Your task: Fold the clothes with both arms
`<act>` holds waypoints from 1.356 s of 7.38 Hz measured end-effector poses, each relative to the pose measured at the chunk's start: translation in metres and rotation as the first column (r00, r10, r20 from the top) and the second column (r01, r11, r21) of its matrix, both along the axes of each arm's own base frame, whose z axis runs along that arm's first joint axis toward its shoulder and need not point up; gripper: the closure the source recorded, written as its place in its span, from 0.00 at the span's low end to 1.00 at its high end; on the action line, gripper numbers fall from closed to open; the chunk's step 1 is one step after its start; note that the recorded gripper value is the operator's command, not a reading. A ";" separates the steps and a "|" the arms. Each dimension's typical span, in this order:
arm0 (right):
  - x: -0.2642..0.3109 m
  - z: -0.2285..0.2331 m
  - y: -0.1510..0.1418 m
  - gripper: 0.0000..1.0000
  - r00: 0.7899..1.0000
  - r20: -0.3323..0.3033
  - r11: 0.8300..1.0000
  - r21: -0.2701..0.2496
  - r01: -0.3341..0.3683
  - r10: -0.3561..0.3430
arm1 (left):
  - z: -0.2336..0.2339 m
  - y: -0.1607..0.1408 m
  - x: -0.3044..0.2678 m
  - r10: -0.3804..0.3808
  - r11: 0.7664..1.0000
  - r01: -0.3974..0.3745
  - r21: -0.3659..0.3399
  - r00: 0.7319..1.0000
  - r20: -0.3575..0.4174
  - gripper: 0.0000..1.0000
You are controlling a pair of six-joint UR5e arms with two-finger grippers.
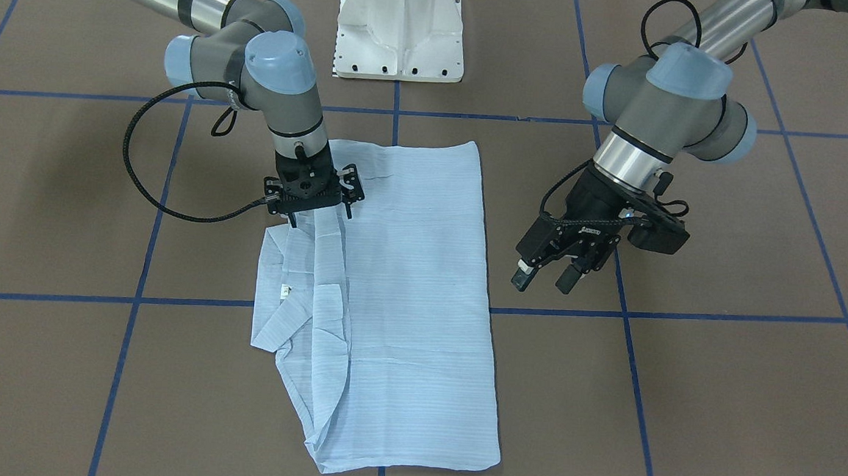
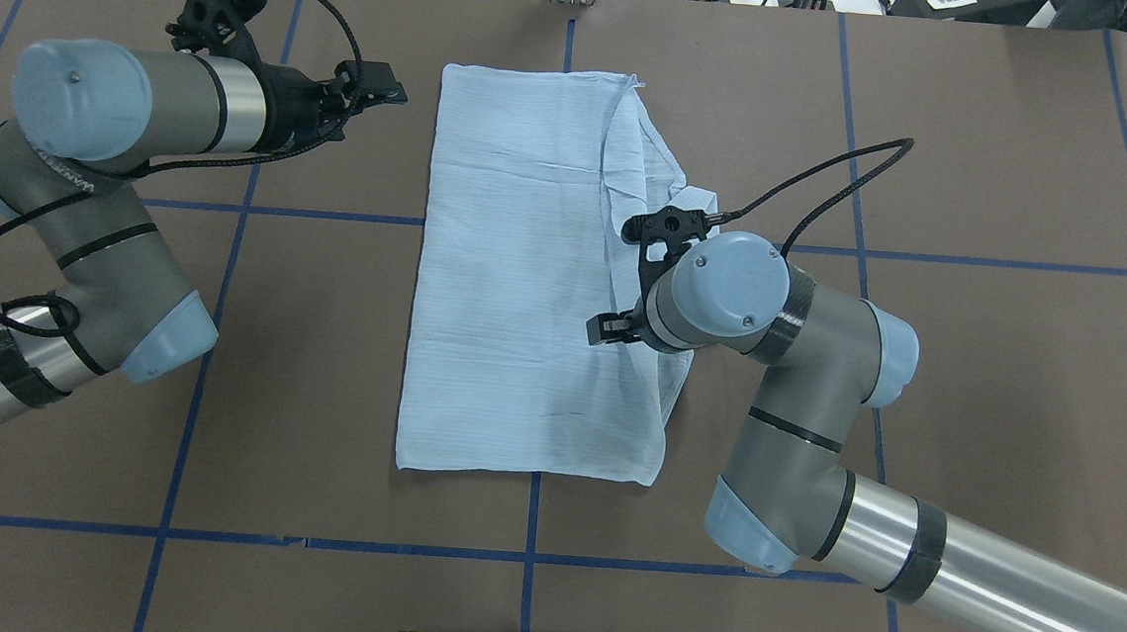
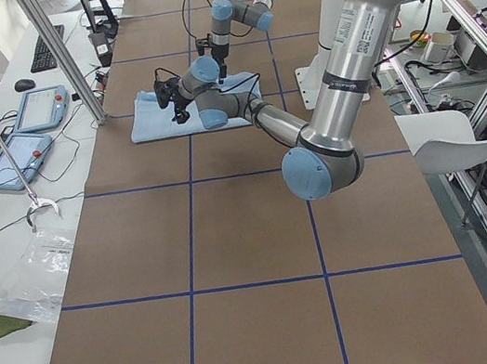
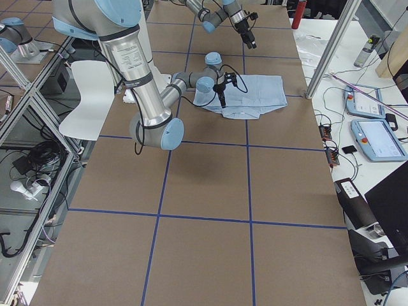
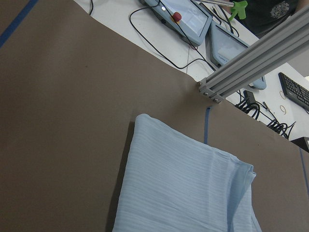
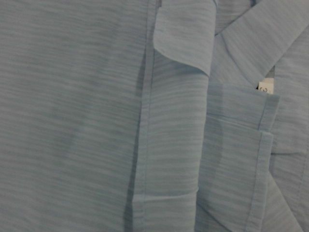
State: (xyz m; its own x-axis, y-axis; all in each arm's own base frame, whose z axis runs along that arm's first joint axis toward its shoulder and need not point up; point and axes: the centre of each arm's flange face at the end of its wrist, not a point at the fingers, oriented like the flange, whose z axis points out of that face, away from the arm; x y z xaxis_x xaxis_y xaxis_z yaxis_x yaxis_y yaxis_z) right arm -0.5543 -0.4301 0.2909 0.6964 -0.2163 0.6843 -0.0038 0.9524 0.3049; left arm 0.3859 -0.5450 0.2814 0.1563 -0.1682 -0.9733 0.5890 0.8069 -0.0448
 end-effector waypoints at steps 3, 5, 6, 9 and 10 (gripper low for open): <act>-0.002 0.009 -0.001 0.00 0.997 -0.066 0.999 0.026 0.036 -0.034 | -0.002 0.004 0.006 0.004 1.000 -0.004 -0.018 1.000 -0.017 0.01; 0.013 0.020 -0.016 0.00 0.991 -0.124 0.998 0.036 0.052 -0.047 | -0.006 0.008 0.012 0.010 0.999 -0.011 -0.031 0.999 -0.033 0.01; 0.029 0.033 -0.030 0.00 0.987 -0.152 0.997 0.044 0.056 -0.049 | -0.009 0.012 0.018 0.017 0.999 -0.019 -0.036 0.999 -0.042 0.01; 0.091 0.071 -0.076 0.00 0.973 -0.219 0.993 0.076 0.090 -0.071 | -0.019 0.017 0.030 0.031 0.998 -0.034 -0.049 0.998 -0.058 0.01; 0.103 0.066 -0.083 0.00 0.977 -0.199 0.993 0.071 0.095 -0.080 | -0.020 0.019 0.031 0.043 0.997 -0.046 -0.056 0.998 -0.055 0.01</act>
